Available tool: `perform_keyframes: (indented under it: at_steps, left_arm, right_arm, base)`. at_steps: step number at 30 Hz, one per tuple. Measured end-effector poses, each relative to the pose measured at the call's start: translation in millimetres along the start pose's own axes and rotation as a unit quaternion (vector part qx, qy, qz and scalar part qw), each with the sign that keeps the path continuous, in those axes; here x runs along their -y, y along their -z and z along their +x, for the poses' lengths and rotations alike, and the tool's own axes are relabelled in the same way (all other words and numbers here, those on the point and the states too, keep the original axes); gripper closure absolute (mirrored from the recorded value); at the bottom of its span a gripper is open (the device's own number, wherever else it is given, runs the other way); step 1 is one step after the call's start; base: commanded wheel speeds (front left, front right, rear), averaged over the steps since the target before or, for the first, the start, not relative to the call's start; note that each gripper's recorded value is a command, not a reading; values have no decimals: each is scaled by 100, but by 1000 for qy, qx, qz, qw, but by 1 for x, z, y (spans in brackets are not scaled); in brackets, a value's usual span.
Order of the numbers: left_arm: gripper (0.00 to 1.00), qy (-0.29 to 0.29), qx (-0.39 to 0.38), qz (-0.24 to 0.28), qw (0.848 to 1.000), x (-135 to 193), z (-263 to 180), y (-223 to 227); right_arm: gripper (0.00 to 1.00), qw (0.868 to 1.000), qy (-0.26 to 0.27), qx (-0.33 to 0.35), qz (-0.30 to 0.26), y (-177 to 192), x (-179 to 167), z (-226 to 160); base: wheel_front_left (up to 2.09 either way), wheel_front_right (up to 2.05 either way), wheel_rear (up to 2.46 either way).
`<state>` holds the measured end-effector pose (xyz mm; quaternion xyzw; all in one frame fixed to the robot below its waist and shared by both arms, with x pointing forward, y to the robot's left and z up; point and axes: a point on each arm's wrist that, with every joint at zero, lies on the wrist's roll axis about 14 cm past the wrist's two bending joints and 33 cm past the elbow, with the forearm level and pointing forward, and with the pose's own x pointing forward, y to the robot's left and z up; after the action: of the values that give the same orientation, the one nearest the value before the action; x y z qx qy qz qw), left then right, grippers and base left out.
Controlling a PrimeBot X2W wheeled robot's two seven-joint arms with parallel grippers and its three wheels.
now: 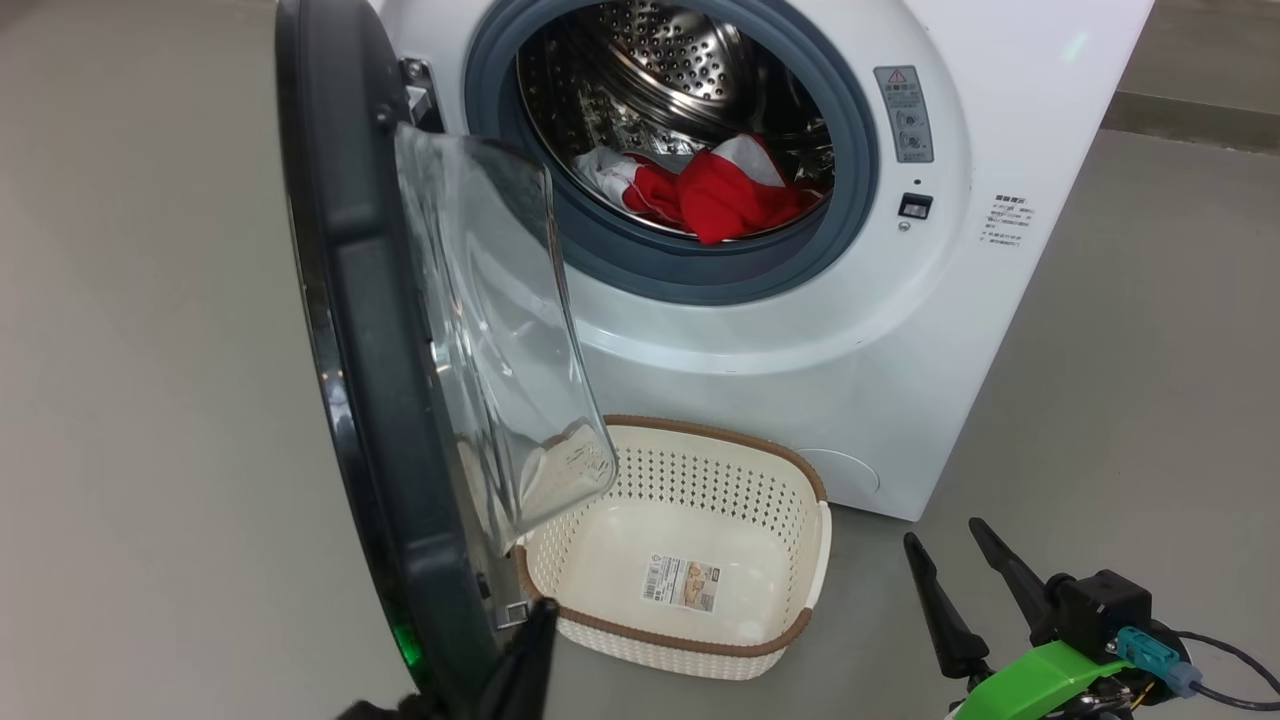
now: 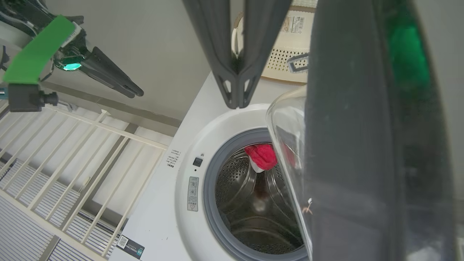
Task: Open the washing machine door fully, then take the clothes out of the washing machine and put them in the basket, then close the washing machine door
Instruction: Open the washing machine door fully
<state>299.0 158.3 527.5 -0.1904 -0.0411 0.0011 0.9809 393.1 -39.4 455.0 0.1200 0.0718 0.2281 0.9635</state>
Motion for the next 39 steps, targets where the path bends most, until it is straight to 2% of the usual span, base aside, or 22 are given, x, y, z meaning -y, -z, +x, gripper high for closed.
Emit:
perform_keyframes:
  at_steps: [5,15,20,31,39]
  left_arm:
    - [100,-47,-1,-16,999,-24,2,-1]
    - [100,-92,-8,-31,995,-49,-3,2]
    - [100,-142,2,-29,989,-76,-8,-6]
    - [100,-235,28,7,972,-137,-28,-29]
    - [100,-270,34,35,962,-167,-35,-40]
  right_arm:
    - [0,1000,-1,2,2,-1,-2,0]
    - [0,1000,-4,4,3,-2,-6,1]
    - [0,1000,-7,3,4,-1,-7,3]
    - [0,1000,-11,-4,8,4,-9,6]
    - [0,1000,-11,-12,12,10,-8,9]
  base:
    - [0,0,0]
    - [0,0,0]
    - [0,0,0]
    - [0,0,0]
    - [0,0,0]
